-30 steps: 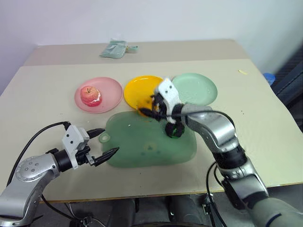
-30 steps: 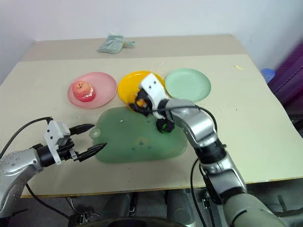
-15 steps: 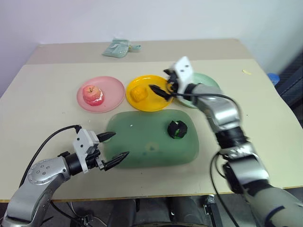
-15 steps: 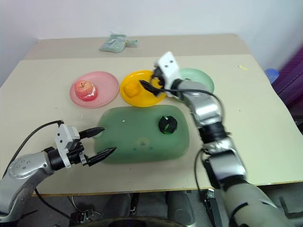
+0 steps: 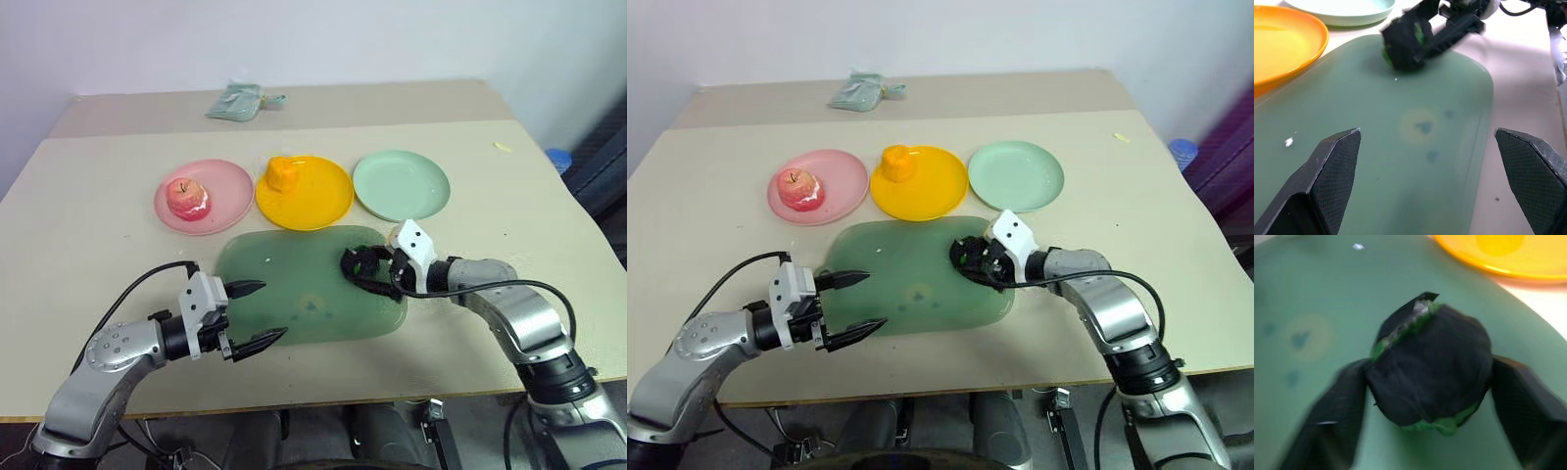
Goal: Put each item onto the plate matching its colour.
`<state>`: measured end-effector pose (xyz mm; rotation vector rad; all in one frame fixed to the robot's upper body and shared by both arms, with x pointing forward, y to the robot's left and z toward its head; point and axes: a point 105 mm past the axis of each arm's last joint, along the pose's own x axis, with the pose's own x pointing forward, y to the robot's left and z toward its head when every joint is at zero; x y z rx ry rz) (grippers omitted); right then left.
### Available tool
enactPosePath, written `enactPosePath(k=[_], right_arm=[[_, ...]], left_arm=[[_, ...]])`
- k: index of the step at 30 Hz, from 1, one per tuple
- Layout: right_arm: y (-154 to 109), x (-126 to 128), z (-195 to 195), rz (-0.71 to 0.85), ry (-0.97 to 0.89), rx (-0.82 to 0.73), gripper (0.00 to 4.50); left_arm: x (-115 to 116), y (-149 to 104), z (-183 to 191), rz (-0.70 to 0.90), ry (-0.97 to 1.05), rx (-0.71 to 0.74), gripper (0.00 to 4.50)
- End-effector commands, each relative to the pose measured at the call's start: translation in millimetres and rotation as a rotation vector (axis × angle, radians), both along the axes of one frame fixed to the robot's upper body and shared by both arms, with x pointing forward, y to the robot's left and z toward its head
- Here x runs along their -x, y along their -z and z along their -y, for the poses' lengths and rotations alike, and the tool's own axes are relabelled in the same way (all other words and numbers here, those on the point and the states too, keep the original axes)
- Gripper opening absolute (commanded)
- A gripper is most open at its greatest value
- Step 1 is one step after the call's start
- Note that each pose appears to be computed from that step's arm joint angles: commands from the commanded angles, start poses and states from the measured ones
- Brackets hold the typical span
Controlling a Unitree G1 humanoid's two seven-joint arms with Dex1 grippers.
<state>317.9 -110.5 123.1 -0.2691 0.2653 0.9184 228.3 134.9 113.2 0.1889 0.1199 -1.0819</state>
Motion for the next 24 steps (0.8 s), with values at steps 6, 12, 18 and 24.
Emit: enactPosePath(k=[6,12,18,24], right_arm=[[-60,-61,44,0.141,0.395,-0.179,1.75],[-54,-107,75,0.162,0.644,-0.178,2.4],[-79,-103,74,0.392,0.564,-0.085,4.41],[-70,-62,103,0.401,0.405,-0.081,4.41]], left_arm=[[-1,-9,2,0.04,-0.023,0.002,4.5],[-2,-15,8,0.047,-0.045,0.014,4.5],[-12,-23,-12,0.076,-0.179,0.039,4.5],[-27,-29,-92,0.126,-0.536,0.067,4.5]])
